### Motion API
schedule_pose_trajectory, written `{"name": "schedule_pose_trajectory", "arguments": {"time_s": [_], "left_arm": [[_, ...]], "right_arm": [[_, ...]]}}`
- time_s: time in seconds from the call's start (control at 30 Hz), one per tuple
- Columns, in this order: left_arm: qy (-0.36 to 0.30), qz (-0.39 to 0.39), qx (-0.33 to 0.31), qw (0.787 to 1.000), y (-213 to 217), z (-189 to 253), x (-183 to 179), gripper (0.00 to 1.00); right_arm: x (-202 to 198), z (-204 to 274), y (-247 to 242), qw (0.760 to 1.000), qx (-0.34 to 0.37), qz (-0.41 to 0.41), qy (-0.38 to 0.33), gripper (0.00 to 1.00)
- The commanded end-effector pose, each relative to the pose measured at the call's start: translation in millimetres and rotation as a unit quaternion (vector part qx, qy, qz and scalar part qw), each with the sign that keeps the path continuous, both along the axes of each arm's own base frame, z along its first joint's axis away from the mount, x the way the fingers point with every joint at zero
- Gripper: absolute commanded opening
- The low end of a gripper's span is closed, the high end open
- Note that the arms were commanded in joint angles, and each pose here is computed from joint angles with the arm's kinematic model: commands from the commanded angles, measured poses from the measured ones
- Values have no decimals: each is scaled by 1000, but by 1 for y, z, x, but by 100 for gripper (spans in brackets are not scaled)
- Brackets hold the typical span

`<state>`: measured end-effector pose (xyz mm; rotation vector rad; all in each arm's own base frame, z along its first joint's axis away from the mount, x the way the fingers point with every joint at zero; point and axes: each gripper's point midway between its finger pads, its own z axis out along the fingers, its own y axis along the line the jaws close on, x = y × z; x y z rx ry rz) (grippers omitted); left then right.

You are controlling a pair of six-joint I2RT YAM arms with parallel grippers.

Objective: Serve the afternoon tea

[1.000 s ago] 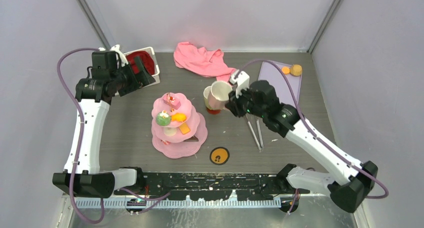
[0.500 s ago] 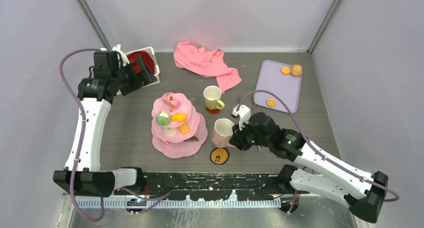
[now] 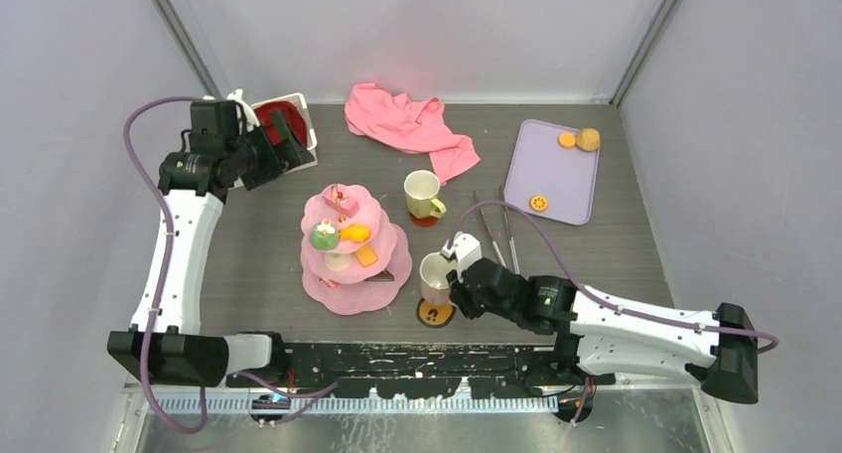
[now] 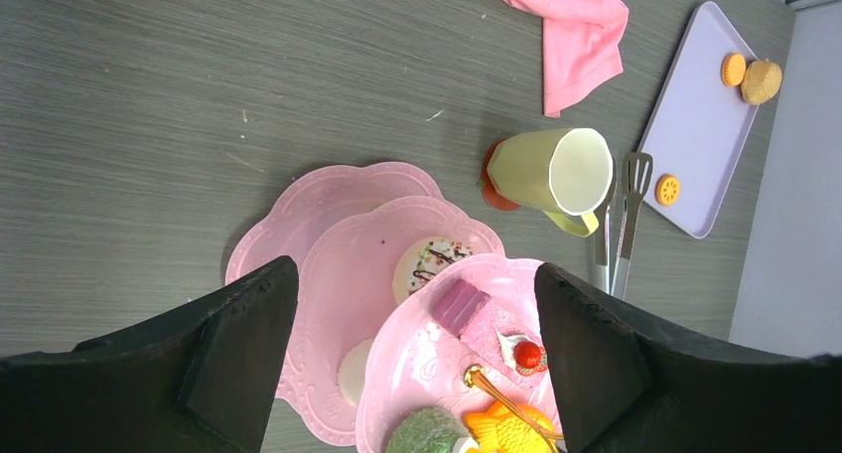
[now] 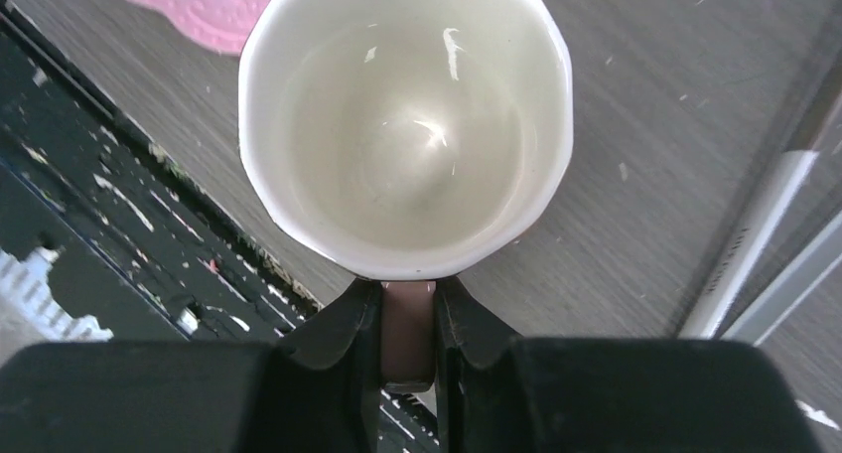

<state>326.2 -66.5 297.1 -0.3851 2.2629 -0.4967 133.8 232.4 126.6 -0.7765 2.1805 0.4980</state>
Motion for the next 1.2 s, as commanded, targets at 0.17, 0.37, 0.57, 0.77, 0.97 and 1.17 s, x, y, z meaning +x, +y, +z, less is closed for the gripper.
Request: {"name": "schedule_pose_trajectory", "arguments": {"time_s": [0.17,0.37,0.57,0.77,0.97,1.17], "left_arm": [[-34,-6,-2,999,-1,12,9,88],[-33,-8,-6,999,-3,9,10,88],[-34,-10,-7,999,-3,8,11,88],[-33,-10,-8,999,-4,6,11,88],[-19,-12,-10,1000,-5,-4,17,88],[-15,-12,-12,1000,-5,-7,17,88]], "right_arm": [[-9,4,33,997,71,-21,-22,1],[-17,-8,31,998,61,-21,-13,1],[-27,-15,30,999,40,-9,-9,1],[-27,-17,23,999,28,-17,-12,1],[-26,-17,16,999,24,-23,-18,1],[-25,-18,13,999,15,-23,-21,1]]}}
